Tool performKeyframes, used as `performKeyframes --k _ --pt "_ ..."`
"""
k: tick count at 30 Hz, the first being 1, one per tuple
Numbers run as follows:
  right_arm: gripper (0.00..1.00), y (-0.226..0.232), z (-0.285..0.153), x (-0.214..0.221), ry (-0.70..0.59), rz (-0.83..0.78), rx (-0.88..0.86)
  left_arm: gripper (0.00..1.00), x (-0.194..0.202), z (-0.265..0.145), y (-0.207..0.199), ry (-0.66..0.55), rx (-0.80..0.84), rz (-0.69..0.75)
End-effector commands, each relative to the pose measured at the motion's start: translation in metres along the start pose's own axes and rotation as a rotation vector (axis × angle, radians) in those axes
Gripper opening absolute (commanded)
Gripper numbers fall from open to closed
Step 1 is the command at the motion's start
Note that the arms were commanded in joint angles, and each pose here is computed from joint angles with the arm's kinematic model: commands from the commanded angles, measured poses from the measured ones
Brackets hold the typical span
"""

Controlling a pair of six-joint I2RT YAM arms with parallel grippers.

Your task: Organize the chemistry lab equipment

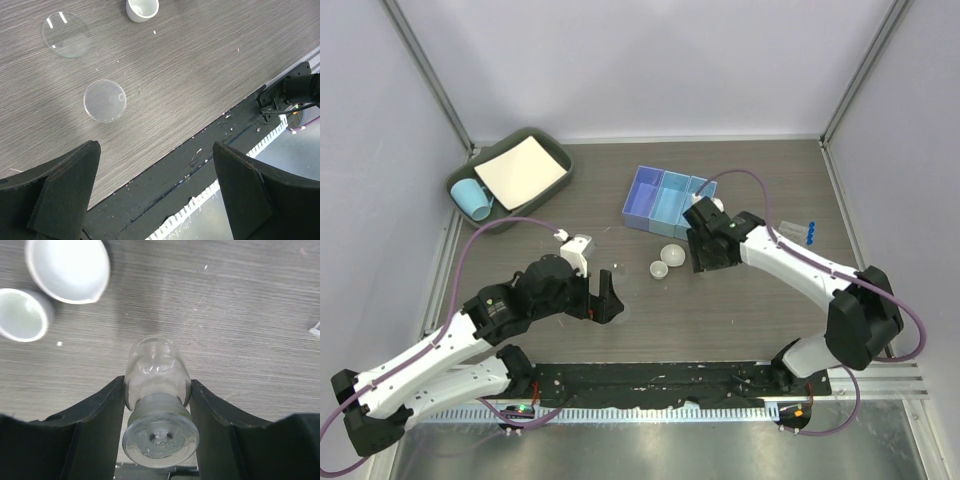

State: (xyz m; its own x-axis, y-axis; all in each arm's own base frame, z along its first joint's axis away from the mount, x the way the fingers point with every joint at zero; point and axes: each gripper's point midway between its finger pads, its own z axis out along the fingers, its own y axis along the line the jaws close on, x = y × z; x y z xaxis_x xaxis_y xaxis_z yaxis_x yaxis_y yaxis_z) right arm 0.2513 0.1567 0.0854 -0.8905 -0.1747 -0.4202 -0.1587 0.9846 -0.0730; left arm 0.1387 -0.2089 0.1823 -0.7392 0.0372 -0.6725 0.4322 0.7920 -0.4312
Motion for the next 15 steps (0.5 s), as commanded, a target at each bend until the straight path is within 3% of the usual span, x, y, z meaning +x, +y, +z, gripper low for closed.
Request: performKeyframes --k 1,8,15 --pt "0.25 0.005 -0.058 -0.046 -0.153 0.016 -0.038 1.00 -0.004 -0.001 -0.001 -0.021 0.011 0.001" --pt "0.25 0.009 -0.084 -0.101 -0.251 0.023 -0.003 1.00 -0.005 -0.003 -0.003 -0.024 0.019 -0.001" --pt "0.24 0.008 -0.052 -0.145 -0.234 0.062 0.045 1.00 -0.004 -0.007 -0.002 -0.038 0.028 -0.006"
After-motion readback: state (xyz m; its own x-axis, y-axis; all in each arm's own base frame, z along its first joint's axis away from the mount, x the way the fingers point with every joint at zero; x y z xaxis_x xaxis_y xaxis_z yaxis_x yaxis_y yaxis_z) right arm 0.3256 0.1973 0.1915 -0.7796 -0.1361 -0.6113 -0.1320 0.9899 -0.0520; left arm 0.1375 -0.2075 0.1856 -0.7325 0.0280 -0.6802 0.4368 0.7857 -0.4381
